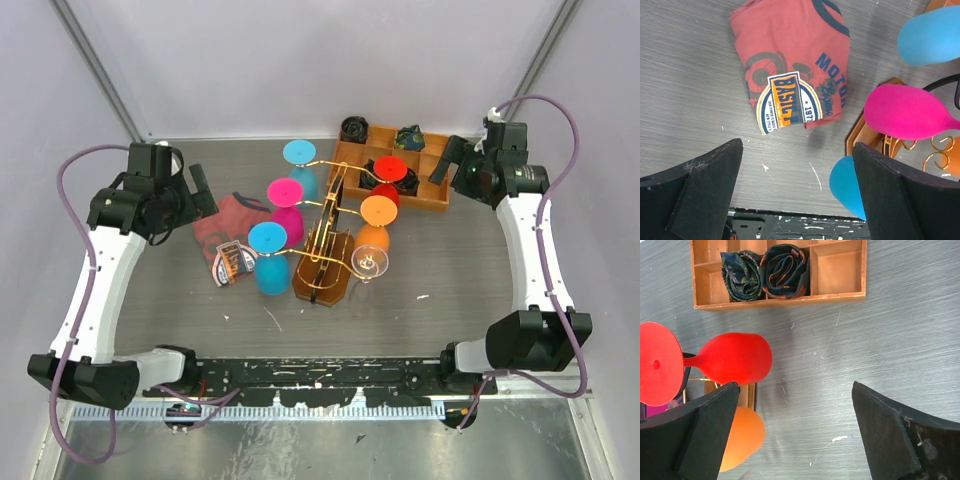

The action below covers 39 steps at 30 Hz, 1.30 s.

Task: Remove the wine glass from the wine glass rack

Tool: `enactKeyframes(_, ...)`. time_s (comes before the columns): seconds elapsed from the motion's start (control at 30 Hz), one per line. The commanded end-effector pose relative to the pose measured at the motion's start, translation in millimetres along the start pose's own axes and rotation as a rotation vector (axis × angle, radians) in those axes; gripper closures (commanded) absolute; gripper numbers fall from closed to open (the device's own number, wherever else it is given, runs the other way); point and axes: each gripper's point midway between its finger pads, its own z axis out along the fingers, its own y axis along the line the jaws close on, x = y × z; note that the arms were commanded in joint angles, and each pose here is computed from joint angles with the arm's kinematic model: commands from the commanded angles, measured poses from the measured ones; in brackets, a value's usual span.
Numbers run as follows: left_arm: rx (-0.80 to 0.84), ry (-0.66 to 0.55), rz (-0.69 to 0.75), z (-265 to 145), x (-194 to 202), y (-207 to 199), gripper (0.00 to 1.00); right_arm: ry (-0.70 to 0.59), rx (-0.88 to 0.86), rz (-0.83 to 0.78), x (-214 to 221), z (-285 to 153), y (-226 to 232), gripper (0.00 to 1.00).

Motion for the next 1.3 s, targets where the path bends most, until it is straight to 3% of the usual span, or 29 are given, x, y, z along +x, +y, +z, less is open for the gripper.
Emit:
enactKeyframes(0.0, 0.014, 0.052, 0.01, 13, 10, -3, 0.01, -0.065, -0.074, 0.028, -25, -5, 19, 0.0)
enactKeyframes(0.07, -0.008, 0.085, 0.012, 23, 16, 0, 0.01, -0.089, -0.095, 0.048, -32, 4, 23, 0.0)
enactKeyframes(0.3, -0.058, 0.154, 0.024, 55, 30, 6, 0.01, 0.025, -0.131, 0.062, -51, 71, 35, 0.0)
enactKeyframes(0.47, -0.094, 0.182, 0.053, 67, 37, 13, 0.01, -0.064, -0.107, 0.067, -89, 114, 37, 0.0)
enactKeyframes(0.6, -0.111, 0.192, 0.062, 75, 40, 16, 0.02, -0.011, -0.115, 0.072, -91, 159, 37, 0.0)
enactKeyframes(0.93, -0.17, 0.243, 0.093, 96, 52, 28, 0.01, 0.153, -0.017, 0.108, -43, 243, 21, 0.0)
enactKeyframes(1.27, -0.162, 0.289, 0.089, 114, 59, 24, 0.01, 0.16, 0.14, 0.156, -17, 293, 4, 0.0)
